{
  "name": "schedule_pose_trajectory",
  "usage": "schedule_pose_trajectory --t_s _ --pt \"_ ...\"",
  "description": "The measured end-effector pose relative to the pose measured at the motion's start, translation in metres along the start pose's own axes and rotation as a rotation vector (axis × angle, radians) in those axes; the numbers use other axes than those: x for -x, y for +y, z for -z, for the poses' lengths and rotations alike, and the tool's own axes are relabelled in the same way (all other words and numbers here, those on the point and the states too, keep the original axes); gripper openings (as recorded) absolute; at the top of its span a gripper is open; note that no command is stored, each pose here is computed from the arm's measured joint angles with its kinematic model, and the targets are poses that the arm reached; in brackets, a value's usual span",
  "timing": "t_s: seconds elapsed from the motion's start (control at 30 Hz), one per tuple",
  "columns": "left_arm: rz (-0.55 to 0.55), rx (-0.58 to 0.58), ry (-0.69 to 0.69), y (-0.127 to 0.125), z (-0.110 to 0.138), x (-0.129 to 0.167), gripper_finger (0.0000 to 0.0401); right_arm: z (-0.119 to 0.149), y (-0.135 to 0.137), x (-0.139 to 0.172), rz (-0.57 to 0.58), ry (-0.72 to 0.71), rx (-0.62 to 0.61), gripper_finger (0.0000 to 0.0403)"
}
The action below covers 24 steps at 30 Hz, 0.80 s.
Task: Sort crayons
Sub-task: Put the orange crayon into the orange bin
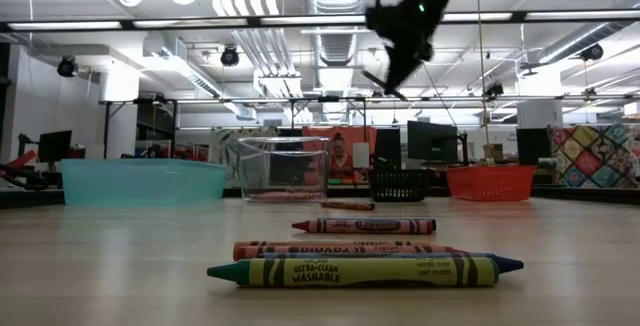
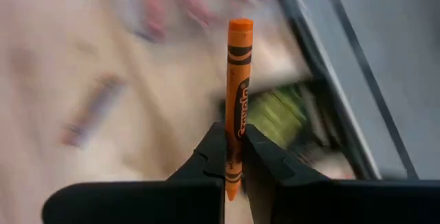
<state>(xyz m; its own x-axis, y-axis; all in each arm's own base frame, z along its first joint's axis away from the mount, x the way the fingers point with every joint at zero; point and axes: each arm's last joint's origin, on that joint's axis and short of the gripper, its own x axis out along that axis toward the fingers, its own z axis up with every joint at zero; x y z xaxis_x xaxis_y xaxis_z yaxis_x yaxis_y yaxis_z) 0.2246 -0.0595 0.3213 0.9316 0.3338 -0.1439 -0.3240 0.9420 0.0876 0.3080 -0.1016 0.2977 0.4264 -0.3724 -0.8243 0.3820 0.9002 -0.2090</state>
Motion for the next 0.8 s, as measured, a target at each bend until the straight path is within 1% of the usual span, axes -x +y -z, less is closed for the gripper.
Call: schedule_pose_trajectory --t_s 0.1,0.17,0.23,0.3,0.4,0.47,0.57,0.8 --pt "0.0 -0.002 0.002 0.0 0.0 0.0 0.0192 0.016 -0.043 -0.006 0.064 0.149 -0.129 0.0015" --pt "0.0 -0.004 0.005 0.0 0.001 0.0 0.0192 0.032 -0.071 -0.012 0.107 0.251 -0.262 0.0015" --pt "-0.001 -0.008 0.011 0.0 0.001 0.0 0.0192 0.05 -0.095 -0.018 0.145 0.336 -0.421 0.0015" --pt "-0.001 -0.012 0.015 -0.001 0.002 -0.001 0.0192 0.069 -0.114 -0.025 0.157 0.403 -0.56 0.0015" --pt "-0.001 -0.023 0.017 -0.001 0.003 -0.002 0.0192 0.091 -0.13 -0.035 0.157 0.466 -0.679 0.0015" --pt "-0.001 -0.032 0.02 -0.002 0.003 -0.002 0.0192 0.103 -0.134 -0.039 0.165 0.5 -0.709 0.0015" --pt "-0.001 -0.035 0.022 -0.002 0.004 -0.003 0.0192 0.113 -0.135 -0.045 0.169 0.527 -0.724 0.0015" --pt "-0.001 -0.038 0.025 -0.002 0.004 -0.003 0.0192 0.124 -0.131 -0.058 0.169 0.507 -0.715 0.0015"
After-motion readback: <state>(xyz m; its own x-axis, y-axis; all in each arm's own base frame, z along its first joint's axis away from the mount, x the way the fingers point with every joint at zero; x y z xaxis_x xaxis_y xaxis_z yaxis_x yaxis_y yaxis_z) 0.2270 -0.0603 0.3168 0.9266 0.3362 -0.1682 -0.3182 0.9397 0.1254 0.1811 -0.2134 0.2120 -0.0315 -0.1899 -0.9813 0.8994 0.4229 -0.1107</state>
